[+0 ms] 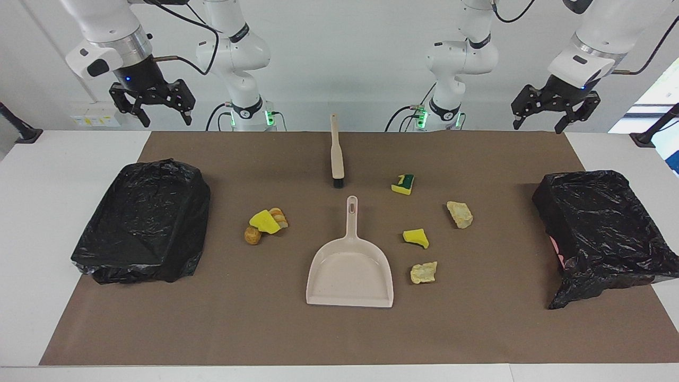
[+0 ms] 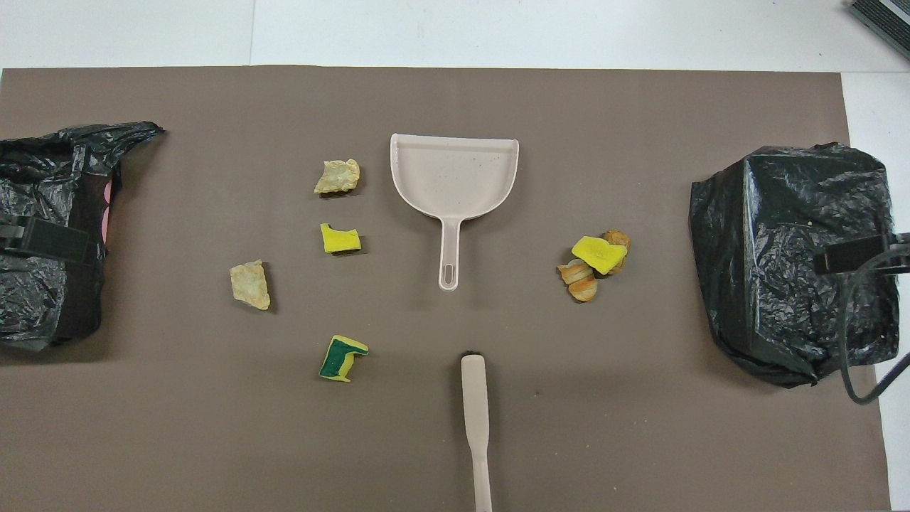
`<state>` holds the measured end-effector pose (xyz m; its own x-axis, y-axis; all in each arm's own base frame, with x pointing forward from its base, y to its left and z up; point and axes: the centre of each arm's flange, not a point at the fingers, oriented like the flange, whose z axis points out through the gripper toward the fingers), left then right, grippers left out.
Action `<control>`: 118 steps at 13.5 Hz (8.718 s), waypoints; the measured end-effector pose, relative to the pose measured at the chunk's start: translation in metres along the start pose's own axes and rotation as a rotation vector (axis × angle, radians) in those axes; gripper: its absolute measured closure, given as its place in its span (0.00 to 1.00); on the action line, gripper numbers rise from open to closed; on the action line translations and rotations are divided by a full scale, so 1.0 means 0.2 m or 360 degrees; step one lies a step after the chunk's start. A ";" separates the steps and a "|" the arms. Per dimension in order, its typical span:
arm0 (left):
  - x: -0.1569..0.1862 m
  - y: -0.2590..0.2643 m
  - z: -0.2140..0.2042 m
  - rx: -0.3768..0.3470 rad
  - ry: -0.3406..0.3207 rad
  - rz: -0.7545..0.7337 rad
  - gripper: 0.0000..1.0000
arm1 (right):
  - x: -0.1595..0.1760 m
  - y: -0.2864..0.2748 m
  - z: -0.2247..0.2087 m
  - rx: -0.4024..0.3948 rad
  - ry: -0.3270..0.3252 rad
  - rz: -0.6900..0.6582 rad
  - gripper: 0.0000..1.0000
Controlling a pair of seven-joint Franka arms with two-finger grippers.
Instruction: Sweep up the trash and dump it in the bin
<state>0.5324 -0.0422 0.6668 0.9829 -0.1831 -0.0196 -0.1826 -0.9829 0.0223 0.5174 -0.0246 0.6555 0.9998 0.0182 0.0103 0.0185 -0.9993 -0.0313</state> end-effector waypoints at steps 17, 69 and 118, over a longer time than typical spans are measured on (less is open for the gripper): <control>-0.04 0.10 0.07 -0.0005 -0.0055 0.0054 0.00 | 0.00 0.00 0.01 0.0001 -0.0013 0.0000 0.00; -0.72 1.77 1.40 0.0136 -0.0308 -0.0244 0.74 | 0.07 -0.32 0.16 -0.0007 0.0010 -0.0162 0.00; 0.70 0.19 1.46 0.0163 -0.0053 0.0663 0.74 | 0.37 -1.36 1.12 -0.0048 -0.0133 -0.1101 0.68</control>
<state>0.6554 -0.1109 0.3731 0.8238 -0.5635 -0.0621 -0.5667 -0.8215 -0.0640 0.5892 0.2553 0.4414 0.7558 0.6521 -0.0591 0.6523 -0.7577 -0.0176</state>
